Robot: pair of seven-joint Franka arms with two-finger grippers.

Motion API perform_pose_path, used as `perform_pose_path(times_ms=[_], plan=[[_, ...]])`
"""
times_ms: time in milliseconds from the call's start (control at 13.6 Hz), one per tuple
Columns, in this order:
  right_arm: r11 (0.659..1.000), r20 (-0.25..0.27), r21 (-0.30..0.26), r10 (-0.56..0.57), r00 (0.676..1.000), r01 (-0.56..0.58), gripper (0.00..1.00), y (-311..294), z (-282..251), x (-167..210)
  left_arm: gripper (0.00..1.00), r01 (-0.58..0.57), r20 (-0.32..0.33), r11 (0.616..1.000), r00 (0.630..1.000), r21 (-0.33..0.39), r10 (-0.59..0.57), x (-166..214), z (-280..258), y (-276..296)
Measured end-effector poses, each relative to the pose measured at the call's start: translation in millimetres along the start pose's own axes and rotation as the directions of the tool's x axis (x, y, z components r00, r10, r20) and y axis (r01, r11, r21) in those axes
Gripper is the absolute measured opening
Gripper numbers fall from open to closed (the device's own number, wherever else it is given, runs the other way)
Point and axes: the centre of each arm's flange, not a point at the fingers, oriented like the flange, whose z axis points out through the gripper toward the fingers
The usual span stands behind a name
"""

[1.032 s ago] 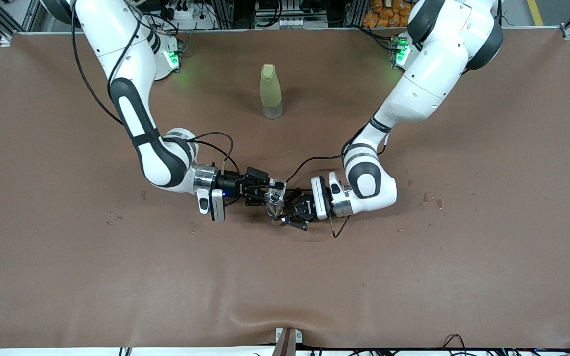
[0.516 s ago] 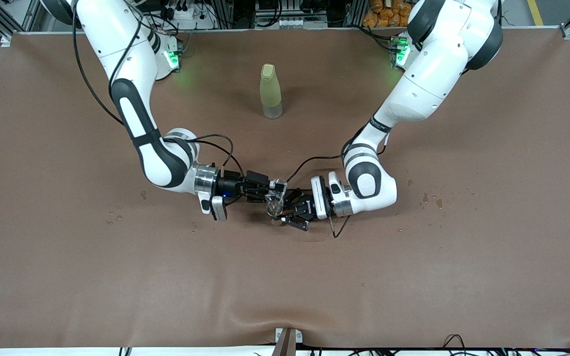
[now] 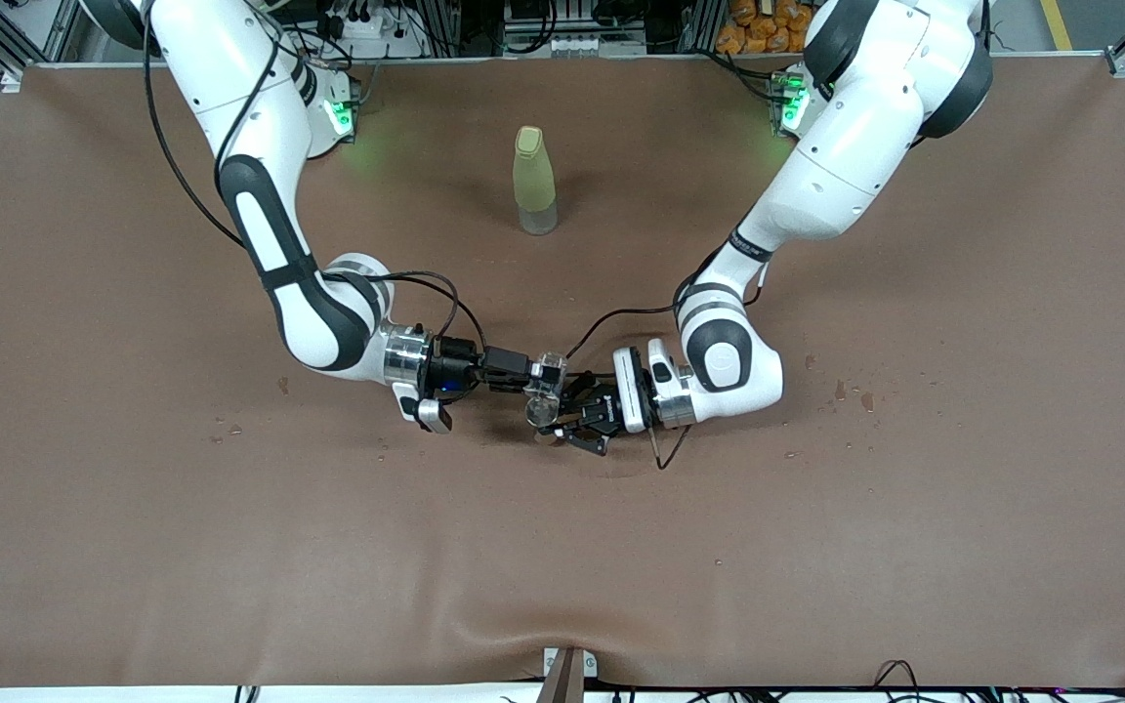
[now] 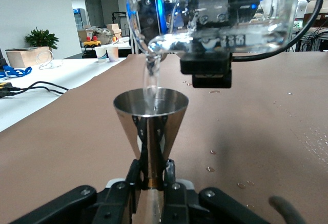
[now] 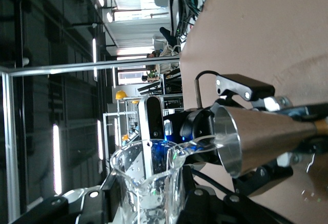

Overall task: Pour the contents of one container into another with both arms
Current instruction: 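Tilt the beaker with the right gripper, pouring liquid into the jigger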

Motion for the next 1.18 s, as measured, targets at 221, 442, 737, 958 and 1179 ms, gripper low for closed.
perform_pose_path(times_ms=[221, 442, 737, 958, 1179], plan=[[0.995, 0.0, 0.004, 0.099, 0.995, -0.099, 0.5, -3, 1, 2, 0.21, 0.0, 0.0, 1.0, 1.0, -0.001, 0.0, 0, 1, 1], [0.984, -0.005, 0.007, 0.177, 0.984, -0.177, 0.5, -5, -1, 5, 0.21, -0.001, 0.0, 1.0, 1.0, -0.002, 0.001, 0, 1, 1], [0.956, -0.016, 0.014, 0.292, 0.956, -0.292, 0.5, -7, -8, 12, 0.21, -0.001, 0.0, 1.0, 1.0, -0.002, 0.001, 0, 1, 1], [0.933, -0.014, 0.015, 0.361, 0.933, -0.361, 0.5, -7, -7, 12, 0.21, -0.001, 0.0, 1.0, 1.0, -0.002, 0.001, 0, 1, 1], [0.964, 0.0, 0.029, 0.264, 0.964, -0.264, 0.5, -13, -12, 18, 0.21, 0.0, 0.0, 1.0, 1.0, -0.002, 0.0, 0, 1, 1]])
